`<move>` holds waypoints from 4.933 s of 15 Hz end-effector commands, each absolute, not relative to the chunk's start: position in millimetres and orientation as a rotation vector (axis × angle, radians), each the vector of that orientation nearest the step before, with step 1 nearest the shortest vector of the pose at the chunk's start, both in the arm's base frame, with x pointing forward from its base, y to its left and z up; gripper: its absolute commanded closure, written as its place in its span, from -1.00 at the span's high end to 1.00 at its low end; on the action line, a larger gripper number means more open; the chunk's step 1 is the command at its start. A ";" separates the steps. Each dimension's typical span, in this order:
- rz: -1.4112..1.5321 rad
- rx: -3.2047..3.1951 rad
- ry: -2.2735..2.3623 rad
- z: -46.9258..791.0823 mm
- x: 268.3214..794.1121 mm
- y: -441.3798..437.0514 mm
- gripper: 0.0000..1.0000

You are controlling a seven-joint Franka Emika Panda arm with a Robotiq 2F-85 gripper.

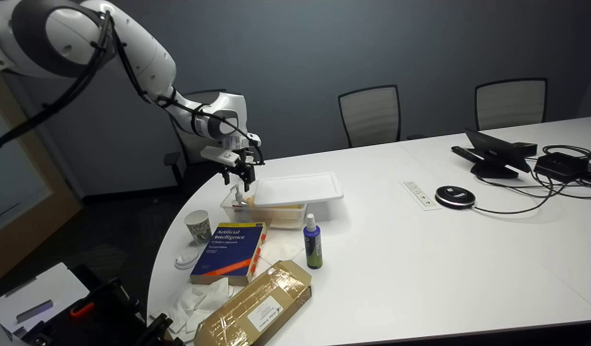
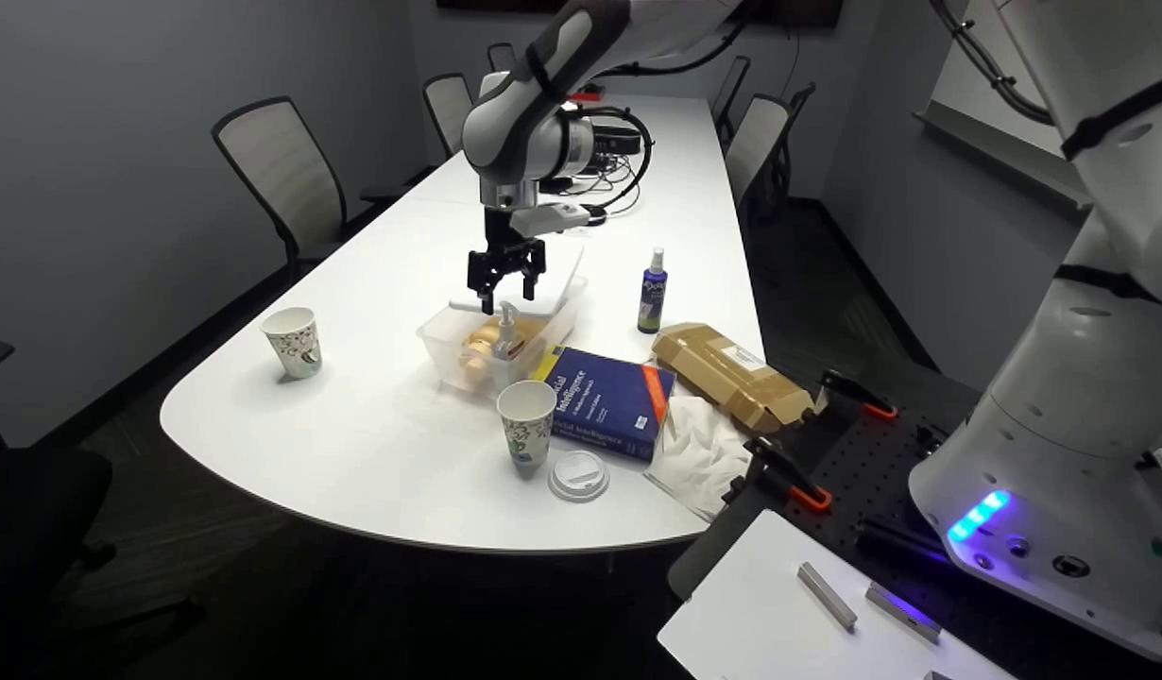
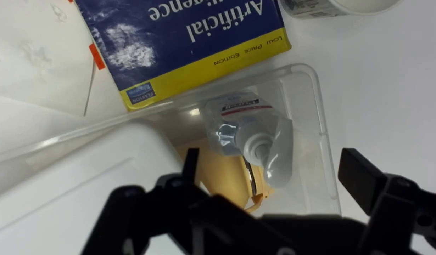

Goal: Remove the transparent bottle from the bowl

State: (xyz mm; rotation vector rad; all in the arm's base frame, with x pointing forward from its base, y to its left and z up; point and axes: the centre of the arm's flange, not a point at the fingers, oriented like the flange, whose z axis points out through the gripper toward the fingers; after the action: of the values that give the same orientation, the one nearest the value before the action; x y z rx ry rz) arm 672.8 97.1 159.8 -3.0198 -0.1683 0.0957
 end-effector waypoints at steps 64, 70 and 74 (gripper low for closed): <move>-0.011 -2.916 0.828 215.7 616.4 -116.1 -0.89; -0.035 -2.898 0.858 181.9 625.4 -122.1 -0.89; -0.018 -2.898 0.857 168.8 629.7 -122.1 -0.89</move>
State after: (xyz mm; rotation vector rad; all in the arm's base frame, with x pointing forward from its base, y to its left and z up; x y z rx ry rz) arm 621.3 -121.2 172.4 -2.9201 0.8724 0.0014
